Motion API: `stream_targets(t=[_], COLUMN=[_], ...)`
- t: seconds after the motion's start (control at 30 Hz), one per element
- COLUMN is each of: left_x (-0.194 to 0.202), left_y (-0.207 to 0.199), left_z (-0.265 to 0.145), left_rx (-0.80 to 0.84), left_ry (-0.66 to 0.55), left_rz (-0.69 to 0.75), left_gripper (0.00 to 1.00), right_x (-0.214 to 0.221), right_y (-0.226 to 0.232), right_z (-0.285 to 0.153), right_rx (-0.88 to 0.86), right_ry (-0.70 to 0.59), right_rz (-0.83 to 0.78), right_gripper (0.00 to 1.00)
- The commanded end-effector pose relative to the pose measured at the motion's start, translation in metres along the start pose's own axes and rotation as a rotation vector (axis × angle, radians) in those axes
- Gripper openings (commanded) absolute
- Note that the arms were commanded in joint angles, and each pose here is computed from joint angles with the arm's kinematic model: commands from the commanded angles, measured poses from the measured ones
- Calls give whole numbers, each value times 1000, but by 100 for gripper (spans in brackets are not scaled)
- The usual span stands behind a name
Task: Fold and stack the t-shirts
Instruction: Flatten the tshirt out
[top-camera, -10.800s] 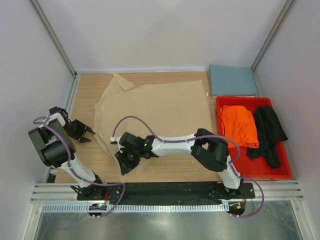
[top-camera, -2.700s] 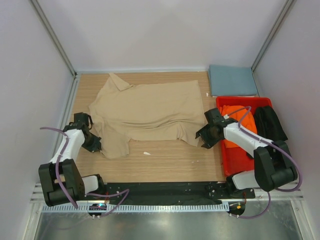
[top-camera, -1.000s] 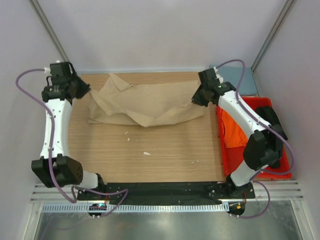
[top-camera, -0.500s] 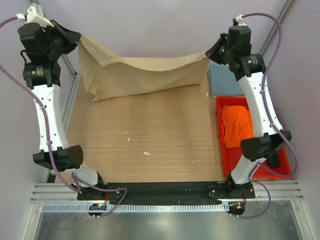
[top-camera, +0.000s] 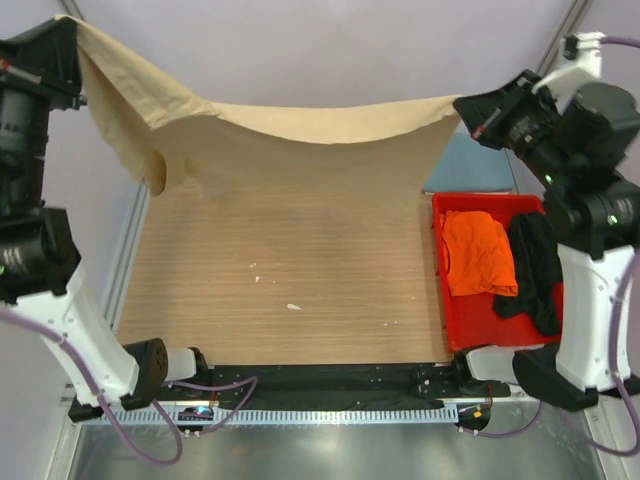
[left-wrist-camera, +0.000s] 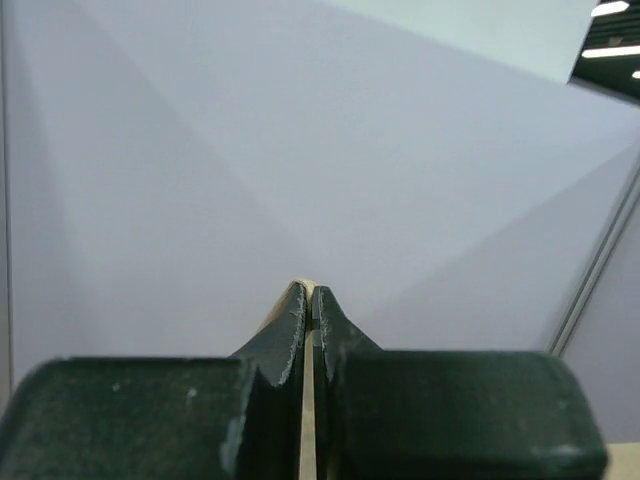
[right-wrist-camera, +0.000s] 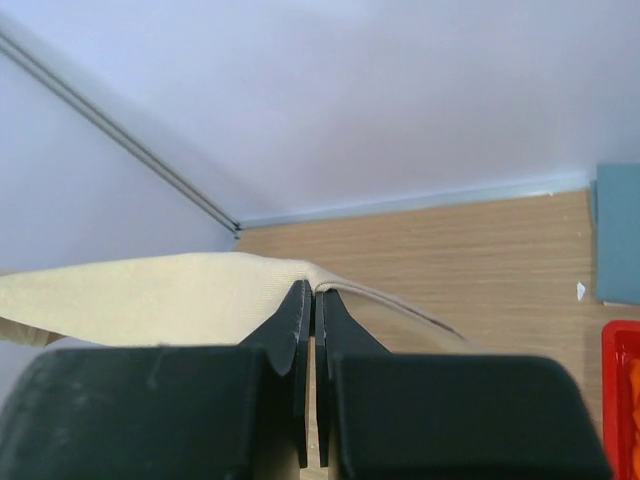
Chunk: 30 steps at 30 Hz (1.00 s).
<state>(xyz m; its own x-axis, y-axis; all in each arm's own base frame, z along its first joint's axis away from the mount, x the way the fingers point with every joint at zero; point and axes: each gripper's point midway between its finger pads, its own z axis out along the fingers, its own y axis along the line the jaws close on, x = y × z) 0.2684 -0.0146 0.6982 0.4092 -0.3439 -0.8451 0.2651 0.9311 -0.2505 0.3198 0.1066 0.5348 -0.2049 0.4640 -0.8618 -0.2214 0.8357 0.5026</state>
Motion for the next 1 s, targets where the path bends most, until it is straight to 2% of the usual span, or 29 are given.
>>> stream_targets(t=[0.0,0.13,0.2,0.33,0.43,0.47,0.5,0.53,0.57,0.6,0.7,0.73,0.8,0.83,0.9,0.93,0.97], left_x=[-62,-105,-111,-90,-31,9,32,53,60,118,190,243,290,340,386,402,444], left_y=[-34,-56,-53,-46,-24,-8,1,9,15,41,80,104,122,143,167,174,191], left_z=[-35,-75,-82,-68,-34,-17,-11,-6,1,6,15,17,19,16,20,24,22], left_rx=[36,29,1,5,-3,-16,-23,-26,-26,-69,-133,-165,-172,-198,-237,-241,-261], left_ry=[-171,-284,-299,-232,-67,31,80,117,93,204,327,419,497,593,651,661,732], left_rz=[130,198,210,204,189,177,173,167,177,168,194,186,166,157,153,148,133], left_gripper=[0,0,0,0,0,0,0,0,0,0,0,0,0,0,0,0,0], right_x=[-16,-15,-7,11,34,50,58,66,89,96,141,152,177,197,207,229,233], right_y=[23,33,31,23,11,2,-3,-10,-26,-33,-68,-76,-98,-115,-133,-148,-153], right_z=[-46,-84,-86,-73,-45,-25,-15,-4,12,30,76,86,109,126,146,161,169], right_rx=[-94,-139,-142,-141,-134,-119,-113,-98,-59,-55,7,18,59,97,141,168,166], right_ry=[-65,-84,-64,-26,15,48,64,74,118,114,176,190,203,244,238,282,287], right_rz=[-18,1,16,39,59,75,74,74,90,92,103,90,77,61,34,33,25], right_gripper=[1,1,1,1,1,1,1,1,1,1,1,1,1,1,1,1,1])
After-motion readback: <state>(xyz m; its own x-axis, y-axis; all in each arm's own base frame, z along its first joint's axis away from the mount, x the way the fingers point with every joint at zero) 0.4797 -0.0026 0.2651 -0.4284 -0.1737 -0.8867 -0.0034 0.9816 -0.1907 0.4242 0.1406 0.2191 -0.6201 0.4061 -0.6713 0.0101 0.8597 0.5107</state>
